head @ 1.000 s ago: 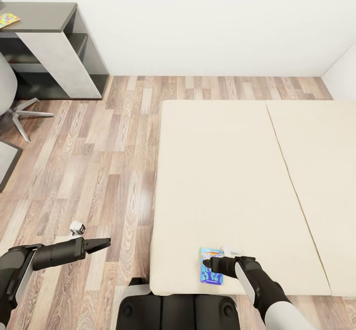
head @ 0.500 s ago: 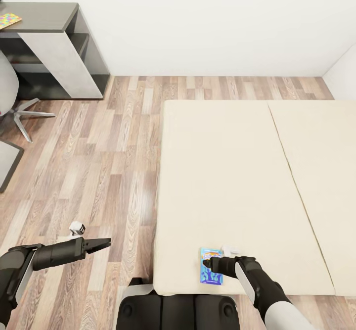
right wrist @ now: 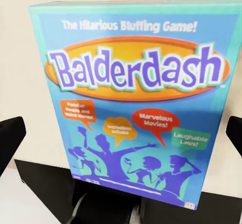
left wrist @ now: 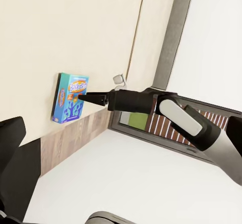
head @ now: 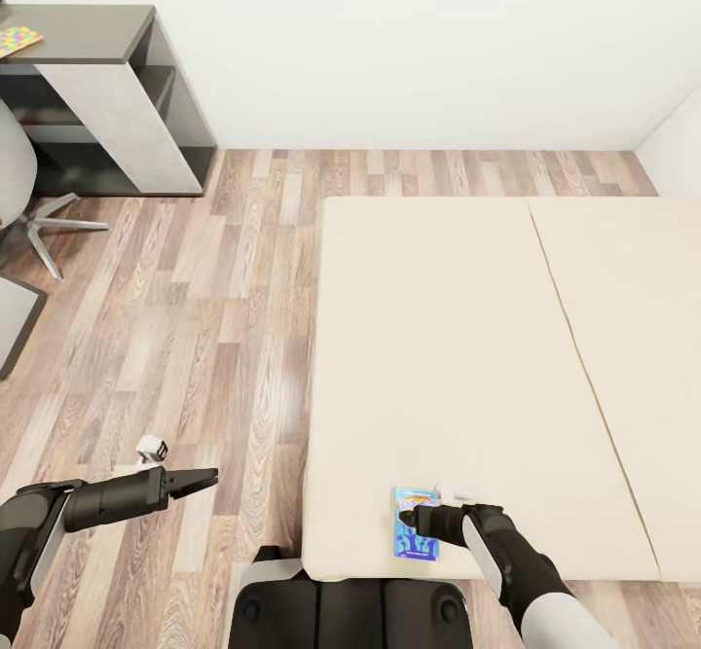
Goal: Put all the toys in the child's room - the three board games (two on the bed and one on the table), the two jigsaw puzzles on the table, and the tennis ball on the table - inside the toy box on the table in the child's room.
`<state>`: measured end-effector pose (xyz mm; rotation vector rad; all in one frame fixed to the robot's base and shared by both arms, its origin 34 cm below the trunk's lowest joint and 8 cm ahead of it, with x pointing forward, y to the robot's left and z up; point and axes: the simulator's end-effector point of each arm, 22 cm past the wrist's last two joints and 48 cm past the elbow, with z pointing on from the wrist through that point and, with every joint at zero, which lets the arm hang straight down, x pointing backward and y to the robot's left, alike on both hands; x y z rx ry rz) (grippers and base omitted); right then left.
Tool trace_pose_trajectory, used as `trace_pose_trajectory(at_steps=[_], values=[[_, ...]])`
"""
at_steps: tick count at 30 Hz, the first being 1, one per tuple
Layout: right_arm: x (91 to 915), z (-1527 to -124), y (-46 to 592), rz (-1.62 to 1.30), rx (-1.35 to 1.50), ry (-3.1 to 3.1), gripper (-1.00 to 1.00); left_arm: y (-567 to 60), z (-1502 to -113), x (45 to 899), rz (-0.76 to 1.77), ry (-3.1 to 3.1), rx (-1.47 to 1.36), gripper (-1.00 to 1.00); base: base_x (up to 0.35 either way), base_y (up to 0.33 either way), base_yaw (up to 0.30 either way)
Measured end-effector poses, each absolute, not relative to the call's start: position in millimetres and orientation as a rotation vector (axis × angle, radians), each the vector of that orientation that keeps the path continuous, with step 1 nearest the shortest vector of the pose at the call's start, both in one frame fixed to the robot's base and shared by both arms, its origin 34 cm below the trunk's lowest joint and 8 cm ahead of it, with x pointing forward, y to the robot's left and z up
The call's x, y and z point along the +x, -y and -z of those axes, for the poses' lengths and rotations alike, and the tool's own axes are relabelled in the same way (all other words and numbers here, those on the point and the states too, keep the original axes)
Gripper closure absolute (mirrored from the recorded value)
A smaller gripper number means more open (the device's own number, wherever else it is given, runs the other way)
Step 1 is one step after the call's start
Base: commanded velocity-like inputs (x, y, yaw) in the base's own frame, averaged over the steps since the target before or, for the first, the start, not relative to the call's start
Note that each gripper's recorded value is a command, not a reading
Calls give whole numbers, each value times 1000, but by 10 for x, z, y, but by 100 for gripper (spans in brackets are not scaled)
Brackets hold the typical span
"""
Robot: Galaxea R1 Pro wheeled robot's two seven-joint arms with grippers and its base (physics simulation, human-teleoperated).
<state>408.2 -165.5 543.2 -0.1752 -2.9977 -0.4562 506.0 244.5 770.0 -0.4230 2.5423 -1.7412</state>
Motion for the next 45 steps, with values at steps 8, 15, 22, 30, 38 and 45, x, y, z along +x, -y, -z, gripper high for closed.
trace_pose_trajectory(at_steps=[8, 15, 22, 30, 38, 45], values=[[4082, -5433, 1645, 457, -175, 2998, -100, -2445, -7700, 5061, 1741, -2542, -422, -100, 0, 0, 0], [4083, -5434, 1643, 459, -178, 2997, -100, -2445, -7701, 5061, 1741, -2542, -422, -100, 0, 9, 0], [4083, -5434, 1642, 459, -176, 2997, -100, -2449, -7701, 5062, 1740, -2543, -422, -100, 0, 69, 0], [4083, -5435, 1639, 461, -176, 2997, -100, -2447, -7700, 5061, 1740, -2542, -423, -100, 0, 6, 0], [4083, -5435, 1638, 462, -176, 2997, -100, -2447, -7700, 5061, 1740, -2543, -422, -100, 0, 67, 0], [4083, -5435, 1638, 462, -176, 2997, -100, -2446, -7700, 5060, 1741, -2543, -423, -100, 0, 17, 0]])
